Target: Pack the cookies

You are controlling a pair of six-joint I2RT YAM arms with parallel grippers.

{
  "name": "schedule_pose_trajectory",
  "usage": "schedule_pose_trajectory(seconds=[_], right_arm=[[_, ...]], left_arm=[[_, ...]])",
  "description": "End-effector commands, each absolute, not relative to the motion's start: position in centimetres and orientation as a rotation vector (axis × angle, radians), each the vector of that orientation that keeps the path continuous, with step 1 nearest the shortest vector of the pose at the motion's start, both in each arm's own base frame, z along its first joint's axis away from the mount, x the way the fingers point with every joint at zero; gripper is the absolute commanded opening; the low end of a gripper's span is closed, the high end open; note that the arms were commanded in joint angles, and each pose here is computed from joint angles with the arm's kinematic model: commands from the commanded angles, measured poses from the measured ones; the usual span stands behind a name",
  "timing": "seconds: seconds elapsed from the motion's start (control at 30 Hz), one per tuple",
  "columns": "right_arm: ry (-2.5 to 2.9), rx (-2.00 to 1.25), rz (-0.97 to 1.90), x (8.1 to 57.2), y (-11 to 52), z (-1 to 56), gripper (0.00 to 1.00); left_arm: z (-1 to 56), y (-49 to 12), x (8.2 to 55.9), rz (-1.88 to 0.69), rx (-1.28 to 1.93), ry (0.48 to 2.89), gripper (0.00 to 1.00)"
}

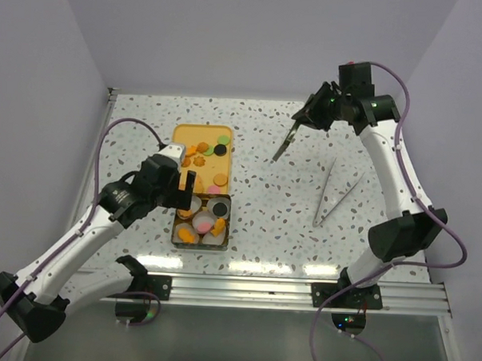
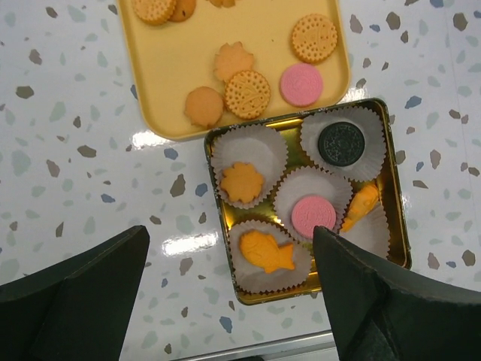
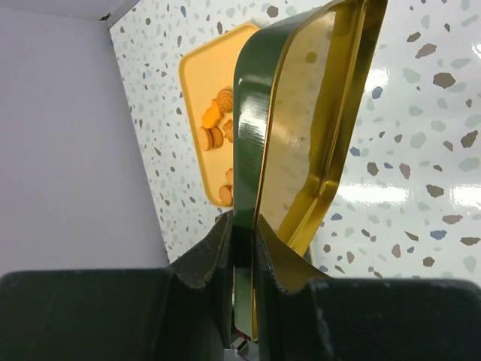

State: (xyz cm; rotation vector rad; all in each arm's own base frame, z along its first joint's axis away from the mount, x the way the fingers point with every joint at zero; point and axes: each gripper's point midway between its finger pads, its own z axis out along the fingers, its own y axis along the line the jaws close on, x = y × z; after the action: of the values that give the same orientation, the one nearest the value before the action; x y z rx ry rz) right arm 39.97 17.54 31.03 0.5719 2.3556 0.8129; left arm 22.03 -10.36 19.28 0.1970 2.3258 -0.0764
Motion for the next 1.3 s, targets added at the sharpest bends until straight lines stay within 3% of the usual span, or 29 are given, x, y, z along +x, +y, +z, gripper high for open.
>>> schedule_pose_trajectory(seconds=[0.0,0.47,1.27], right_arm=[[2.290,0.518,0.756,38.2,15.8,33.3,0.00],[2.295,0.501,0.725,34.1,14.5,33.6,0.00],[2.322,0.452,0.730,34.5,14.2,32.6,0.00]], left_arm=[[18.1,-12.0,22.8,-0.198,0.183,2.362,0.95],[12.0,-9.9,24.1,-0.413,-0.079,2.533,0.82],[9.4,-7.9,25.1,-0.340,-0.199,2.583,0.79]])
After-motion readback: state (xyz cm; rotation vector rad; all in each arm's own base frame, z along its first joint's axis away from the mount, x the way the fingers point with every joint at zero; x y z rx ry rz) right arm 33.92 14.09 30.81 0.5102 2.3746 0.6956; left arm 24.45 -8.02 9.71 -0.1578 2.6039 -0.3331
